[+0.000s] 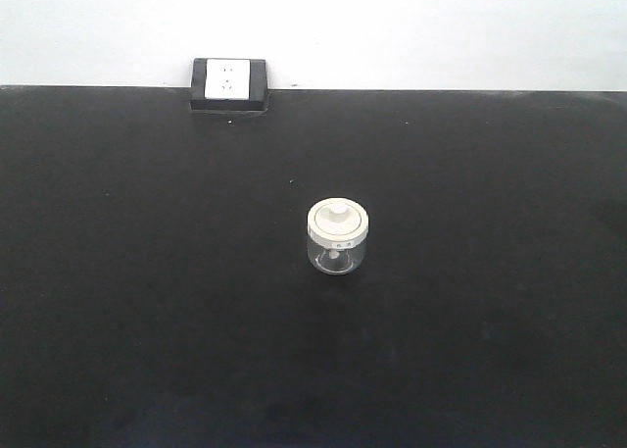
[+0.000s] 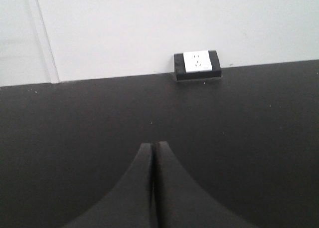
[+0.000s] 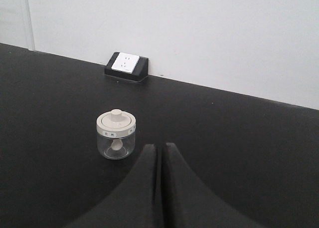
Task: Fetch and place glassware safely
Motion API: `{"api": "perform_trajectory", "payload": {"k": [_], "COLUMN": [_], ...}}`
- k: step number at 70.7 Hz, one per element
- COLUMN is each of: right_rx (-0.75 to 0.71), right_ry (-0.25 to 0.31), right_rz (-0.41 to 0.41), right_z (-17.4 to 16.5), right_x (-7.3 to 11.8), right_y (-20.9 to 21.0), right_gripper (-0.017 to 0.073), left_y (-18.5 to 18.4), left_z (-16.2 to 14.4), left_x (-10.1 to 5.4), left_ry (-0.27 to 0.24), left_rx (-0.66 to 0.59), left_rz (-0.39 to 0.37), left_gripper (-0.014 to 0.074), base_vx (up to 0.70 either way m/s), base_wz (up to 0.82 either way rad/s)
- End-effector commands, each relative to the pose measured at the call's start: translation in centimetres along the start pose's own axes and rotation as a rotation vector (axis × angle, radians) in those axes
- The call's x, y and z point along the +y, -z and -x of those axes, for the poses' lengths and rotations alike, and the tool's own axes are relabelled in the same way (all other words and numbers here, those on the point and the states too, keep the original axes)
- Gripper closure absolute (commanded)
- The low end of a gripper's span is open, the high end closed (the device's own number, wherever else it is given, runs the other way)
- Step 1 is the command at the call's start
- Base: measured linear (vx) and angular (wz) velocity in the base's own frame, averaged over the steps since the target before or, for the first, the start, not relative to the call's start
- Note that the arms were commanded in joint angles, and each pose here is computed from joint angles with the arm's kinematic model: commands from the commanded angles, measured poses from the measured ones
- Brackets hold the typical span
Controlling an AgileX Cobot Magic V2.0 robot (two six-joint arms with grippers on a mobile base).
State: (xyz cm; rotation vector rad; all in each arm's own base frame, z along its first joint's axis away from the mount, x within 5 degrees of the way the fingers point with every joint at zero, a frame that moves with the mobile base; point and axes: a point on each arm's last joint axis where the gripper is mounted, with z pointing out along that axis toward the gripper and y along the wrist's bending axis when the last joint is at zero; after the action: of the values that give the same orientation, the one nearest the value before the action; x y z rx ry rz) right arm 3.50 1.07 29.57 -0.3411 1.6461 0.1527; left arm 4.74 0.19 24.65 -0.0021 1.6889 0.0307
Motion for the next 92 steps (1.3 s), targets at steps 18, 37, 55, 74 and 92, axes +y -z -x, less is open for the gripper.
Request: {"api": "perform_trajectory", "payload": {"k": [18,37,55,74,92], "right_rx": [-0.079,-0.075,-0.071,-0.069,-0.069], "right_ry": [0.006,0.006,0.006,0.006,0.006], "right_rz": [-0.019,-0.019,-0.019,-0.019,-0.019], "right_z": [1.3,1.3,1.2,1.2,1.2], "right_x": [-0.2,-0.2,-0.2,-0.2,-0.2], "right_y": [0.2,0.2,0.2,0.2,0.2], "right_gripper": [0.0560,0.0560,0.0560,0.0560,0.0560], "left_y": [-0.9,-1.3,-1.6,-1.6,-1.6], "left_z": [-1.0,-4.4,-5.6,-5.6,-5.6], "left_x": [-0.2,-0.4,-0.5,-0.5,-0.5], "left_ry": [-0.018,-0.021,-0.021,-0.021,-0.021], "left_rx": [-0.116,-0.136,-0.103,-0.104,-0.104], "left_rz": [-0.021,-0.044,-0.044,-0.044,-0.044], "left_gripper": [0.0601,0.0601,0.0601,0.0601,0.0601], "base_vx": [0.00,0.00,0.00,0.00,0.00], "base_wz": [0.00,0.00,0.00,0.00,0.00]}}
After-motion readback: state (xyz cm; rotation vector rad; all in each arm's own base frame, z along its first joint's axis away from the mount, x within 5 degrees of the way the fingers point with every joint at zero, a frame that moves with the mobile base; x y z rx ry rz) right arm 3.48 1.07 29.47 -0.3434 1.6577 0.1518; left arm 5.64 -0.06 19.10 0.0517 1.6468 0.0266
